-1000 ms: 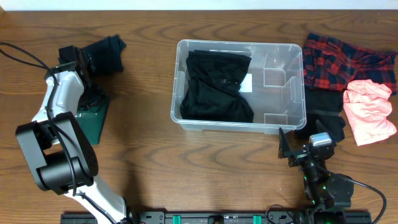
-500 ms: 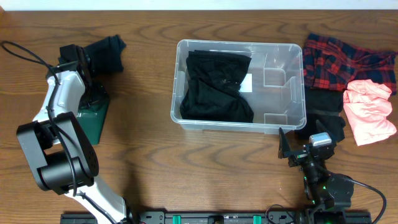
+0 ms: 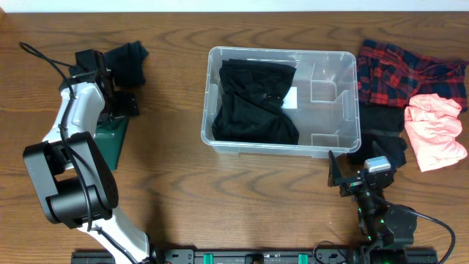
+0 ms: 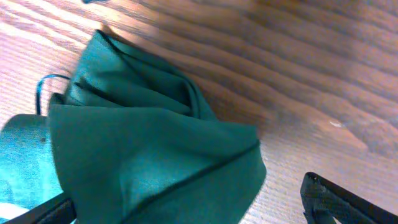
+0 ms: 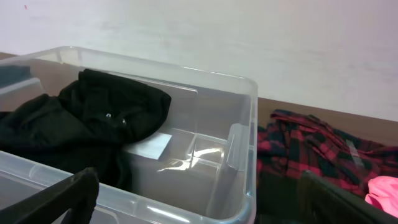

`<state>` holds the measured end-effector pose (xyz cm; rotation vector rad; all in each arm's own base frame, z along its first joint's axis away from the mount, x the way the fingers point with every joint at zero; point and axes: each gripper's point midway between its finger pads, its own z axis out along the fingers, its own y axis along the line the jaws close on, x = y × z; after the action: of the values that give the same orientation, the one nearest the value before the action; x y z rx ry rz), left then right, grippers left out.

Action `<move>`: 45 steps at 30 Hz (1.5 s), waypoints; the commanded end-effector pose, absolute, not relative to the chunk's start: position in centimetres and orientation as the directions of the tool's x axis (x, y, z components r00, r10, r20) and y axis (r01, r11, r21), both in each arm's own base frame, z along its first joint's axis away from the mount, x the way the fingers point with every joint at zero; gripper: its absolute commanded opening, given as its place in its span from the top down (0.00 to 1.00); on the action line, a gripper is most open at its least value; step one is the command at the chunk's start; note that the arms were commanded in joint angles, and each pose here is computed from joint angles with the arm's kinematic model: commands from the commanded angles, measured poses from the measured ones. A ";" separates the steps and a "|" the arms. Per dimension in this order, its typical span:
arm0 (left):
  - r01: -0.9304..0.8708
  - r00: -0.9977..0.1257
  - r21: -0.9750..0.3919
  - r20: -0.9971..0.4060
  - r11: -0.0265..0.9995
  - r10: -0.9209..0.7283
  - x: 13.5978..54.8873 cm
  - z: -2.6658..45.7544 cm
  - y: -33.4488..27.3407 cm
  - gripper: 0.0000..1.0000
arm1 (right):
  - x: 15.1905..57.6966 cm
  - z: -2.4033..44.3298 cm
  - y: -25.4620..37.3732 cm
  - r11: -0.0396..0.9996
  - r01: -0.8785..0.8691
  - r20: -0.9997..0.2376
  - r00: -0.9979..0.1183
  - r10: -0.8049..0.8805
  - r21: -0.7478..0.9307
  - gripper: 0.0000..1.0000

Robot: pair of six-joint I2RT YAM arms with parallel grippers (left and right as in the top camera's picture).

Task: Pack container
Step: 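Grasp the green garment with the left gripper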

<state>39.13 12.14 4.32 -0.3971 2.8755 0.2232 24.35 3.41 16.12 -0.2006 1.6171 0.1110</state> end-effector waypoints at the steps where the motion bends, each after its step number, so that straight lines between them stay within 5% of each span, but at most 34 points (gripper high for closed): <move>1: -0.239 -0.945 0.101 -0.255 0.966 -0.207 39.1 5.1 11.6 0.02 | 24.4 16.1 3.2 0.981 -0.187 -0.997 -0.045 -0.067 -0.057 0.01; 28: -0.270 -0.963 0.341 -0.115 0.900 -0.245 34.3 4.1 12.9 0.01 | 24.4 16.1 3.2 0.981 -0.187 -0.997 -0.045 -0.067 -0.057 0.01; 45: -0.250 -0.964 0.345 -0.180 0.905 -0.197 34.5 0.9 13.0 0.02 | 24.4 16.1 3.2 0.981 -0.187 -0.997 -0.045 -0.067 -0.057 0.01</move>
<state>35.01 12.81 1.23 -0.3975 2.9207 0.5367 24.35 3.41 16.12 -0.2006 1.6171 0.1110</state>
